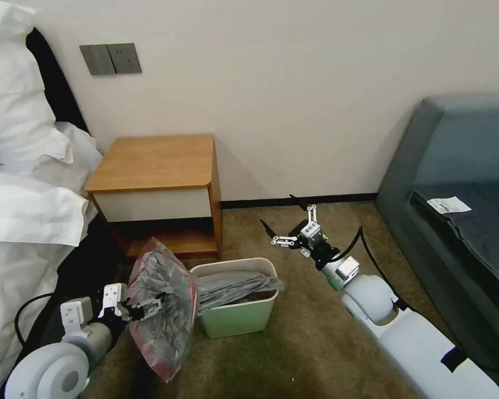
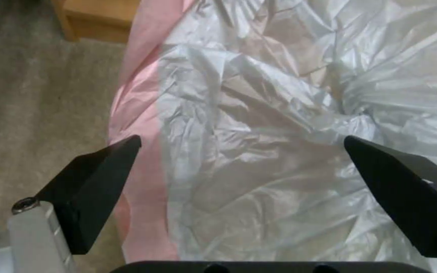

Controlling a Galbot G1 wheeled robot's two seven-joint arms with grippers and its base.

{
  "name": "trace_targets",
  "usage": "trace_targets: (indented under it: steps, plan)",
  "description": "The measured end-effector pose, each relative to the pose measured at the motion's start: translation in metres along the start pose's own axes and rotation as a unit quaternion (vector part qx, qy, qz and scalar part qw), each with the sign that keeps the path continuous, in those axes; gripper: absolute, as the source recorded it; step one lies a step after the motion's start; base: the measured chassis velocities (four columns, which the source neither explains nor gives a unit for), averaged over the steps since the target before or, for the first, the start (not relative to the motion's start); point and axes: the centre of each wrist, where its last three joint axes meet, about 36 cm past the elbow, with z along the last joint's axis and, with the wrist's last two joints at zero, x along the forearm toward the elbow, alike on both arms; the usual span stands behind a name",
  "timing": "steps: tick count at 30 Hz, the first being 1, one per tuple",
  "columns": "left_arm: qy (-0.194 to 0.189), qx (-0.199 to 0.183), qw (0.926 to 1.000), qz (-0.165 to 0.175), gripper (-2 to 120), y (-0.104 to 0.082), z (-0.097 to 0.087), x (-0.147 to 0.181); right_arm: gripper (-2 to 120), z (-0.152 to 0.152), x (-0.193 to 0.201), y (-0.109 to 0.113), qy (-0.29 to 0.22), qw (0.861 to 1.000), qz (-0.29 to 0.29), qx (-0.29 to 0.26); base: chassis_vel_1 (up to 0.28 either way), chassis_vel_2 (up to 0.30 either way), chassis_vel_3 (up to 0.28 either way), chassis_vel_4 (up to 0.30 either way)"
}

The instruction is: Pick up the garbage bag from the table and place it over the trash can.

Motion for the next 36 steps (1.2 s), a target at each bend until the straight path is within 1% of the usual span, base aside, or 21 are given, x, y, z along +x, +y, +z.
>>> trace_targets:
  steps: [5, 9, 10, 13, 19, 25, 28, 31, 32, 35, 36]
  plan:
    - [0.001, 0.015, 0.9999, 0.007, 100, -0.002, 0.004, -0.014, 100, -0.001, 0.002, 0.001, 0.001, 1.0, 0.009, -0.001, 0.0, 0.0, 0.0, 0.0]
    - [-0.001, 0.023, 0.9995, 0.02, 100, -0.012, 0.009, -0.025, 100, -0.001, 0.001, 0.003, 0.002, 1.0, 0.013, -0.003, 0.0, 0.0, 0.0, 0.0]
    - [-0.001, 0.023, 0.9995, 0.02, 100, -0.012, 0.009, -0.025, 100, -0.001, 0.001, 0.003, 0.002, 1.0, 0.013, -0.003, 0.0, 0.0, 0.0, 0.0]
    - [-0.004, 0.026, 0.9993, 0.027, 100, -0.021, 0.009, -0.027, 100, -0.001, 0.001, 0.004, 0.003, 1.0, 0.013, -0.003, 0.0, 0.0, 0.0, 0.0]
    - [-0.01, 0.025, 0.9992, 0.029, 100, -0.028, 0.007, -0.027, 100, -0.001, -0.002, 0.005, 0.0, 1.0, 0.014, -0.005, 0.0, 0.0, 0.0, 0.0]
    - [-0.002, 0.033, 0.9991, 0.025, 100, -0.032, 0.013, -0.031, 100, -0.002, -0.004, 0.009, -0.004, 1.0, 0.014, -0.009, 0.0, 0.0, 0.0, 0.0]
    - [-0.002, 0.036, 0.9991, 0.023, 100, -0.035, 0.016, -0.023, 100, -0.002, -0.004, 0.009, -0.004, 1.0, 0.013, -0.009, 0.0, 0.0, 0.0, 0.0]
    - [-0.016, 0.039, 0.999, 0.011, 100, -0.035, 0.018, -0.006, 100, 0.0, -0.004, 0.01, -0.005, 1.0, 0.013, -0.01, 0.0, 0.0, 0.0, 0.0]
    - [-0.016, 0.039, 0.999, 0.011, 100, -0.035, 0.018, -0.006, 100, 0.0, -0.004, 0.01, -0.005, 1.0, 0.013, -0.01, 0.0, 0.0, 0.0, 0.0]
    - [-0.034, 0.044, 0.9984, -0.008, 100, -0.032, 0.02, 0.0, 100, 0.0, -0.005, 0.011, -0.007, 1.0, 0.012, -0.012, 0.0, 0.0, 0.0, 0.0]
    - [-0.034, 0.044, 0.9984, -0.008, 100, -0.032, 0.02, 0.0, 100, 0.0, -0.005, 0.011, -0.007, 1.0, 0.012, -0.012, 0.0, 0.0, 0.0, 0.0]
